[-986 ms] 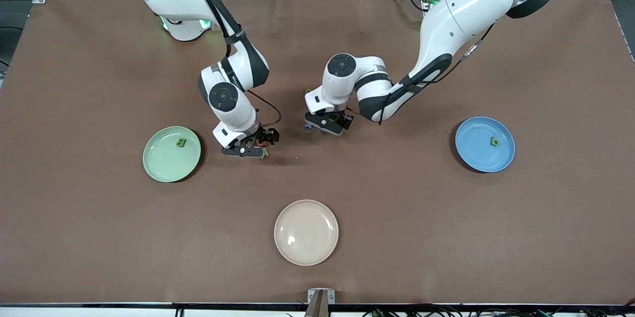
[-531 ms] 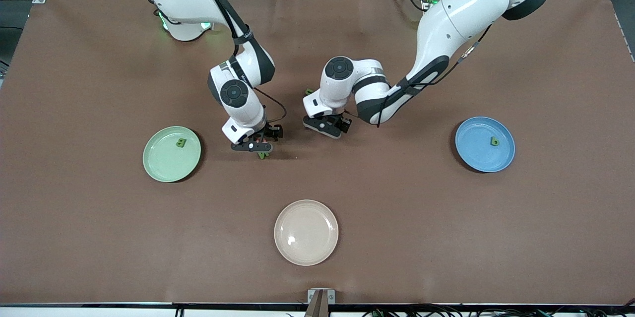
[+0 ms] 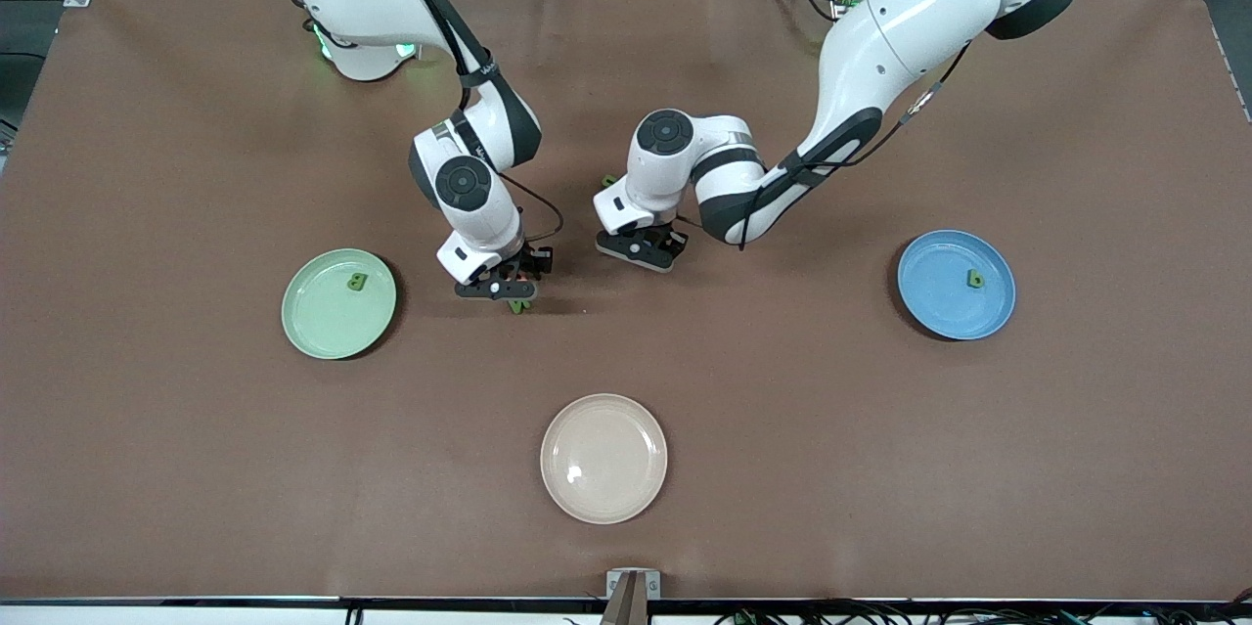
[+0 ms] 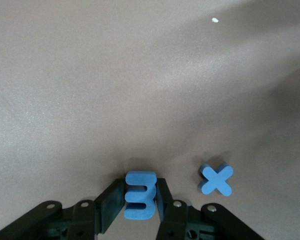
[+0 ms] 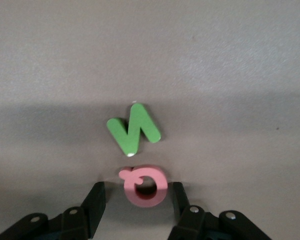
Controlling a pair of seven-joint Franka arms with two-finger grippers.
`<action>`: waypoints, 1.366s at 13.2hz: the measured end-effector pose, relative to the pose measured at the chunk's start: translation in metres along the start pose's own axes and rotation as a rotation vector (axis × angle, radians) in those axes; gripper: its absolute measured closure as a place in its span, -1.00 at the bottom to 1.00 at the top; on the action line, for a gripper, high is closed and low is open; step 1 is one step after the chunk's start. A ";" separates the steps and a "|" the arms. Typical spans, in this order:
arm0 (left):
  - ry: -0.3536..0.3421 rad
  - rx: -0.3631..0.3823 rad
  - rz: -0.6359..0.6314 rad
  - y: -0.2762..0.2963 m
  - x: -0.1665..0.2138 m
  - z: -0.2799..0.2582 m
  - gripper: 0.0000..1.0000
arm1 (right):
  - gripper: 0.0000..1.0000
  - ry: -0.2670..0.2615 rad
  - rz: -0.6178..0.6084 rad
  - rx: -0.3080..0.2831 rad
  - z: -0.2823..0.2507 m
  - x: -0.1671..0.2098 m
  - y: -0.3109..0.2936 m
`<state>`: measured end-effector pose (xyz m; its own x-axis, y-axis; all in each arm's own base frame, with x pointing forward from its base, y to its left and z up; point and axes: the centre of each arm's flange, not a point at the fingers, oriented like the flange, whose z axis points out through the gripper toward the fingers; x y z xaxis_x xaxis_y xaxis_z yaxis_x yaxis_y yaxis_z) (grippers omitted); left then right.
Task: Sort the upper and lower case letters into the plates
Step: 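Grasp the blue E with the left gripper while the right grasps red a, then drop the E in the blue plate while the right gripper drops a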
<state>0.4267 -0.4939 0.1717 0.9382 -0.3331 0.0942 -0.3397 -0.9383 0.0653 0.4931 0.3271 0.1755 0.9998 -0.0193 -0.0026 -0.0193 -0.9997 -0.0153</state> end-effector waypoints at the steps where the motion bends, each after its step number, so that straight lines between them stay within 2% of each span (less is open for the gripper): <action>1: 0.003 -0.001 -0.008 0.000 0.001 -0.002 0.39 | -0.21 0.005 0.003 0.000 -0.001 0.002 0.002; 4: 0.007 -0.001 -0.049 -0.001 0.004 -0.003 0.43 | -0.10 0.010 0.009 0.000 -0.001 0.005 0.005; 6: 0.005 0.011 -0.064 -0.008 0.009 -0.003 0.44 | 0.28 0.013 0.010 0.000 -0.003 0.006 0.006; 8: -0.018 0.067 -0.092 -0.028 0.017 -0.007 0.45 | 0.27 0.013 0.013 0.000 -0.003 0.006 0.006; 10: -0.051 0.089 -0.139 -0.052 0.028 -0.026 0.45 | 0.27 0.013 0.028 0.000 -0.003 0.007 0.008; 12: -0.088 0.078 -0.201 -0.090 0.037 -0.059 0.45 | 0.27 0.008 0.048 -0.004 -0.005 0.014 0.017; 14: -0.134 0.072 -0.240 -0.146 0.034 -0.083 0.45 | 0.27 -0.025 0.077 -0.017 -0.023 0.032 0.035; 18: -0.186 0.046 -0.242 -0.271 0.003 -0.107 0.45 | 0.27 -0.069 -0.002 -0.011 -0.084 0.071 0.112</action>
<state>0.5146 -0.2312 0.2610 0.9890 -0.1068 -0.1024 -0.1055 -0.9943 0.0184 0.5625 0.2123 0.2571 0.9973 -0.0169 -0.0717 -0.0172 -0.9998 -0.0040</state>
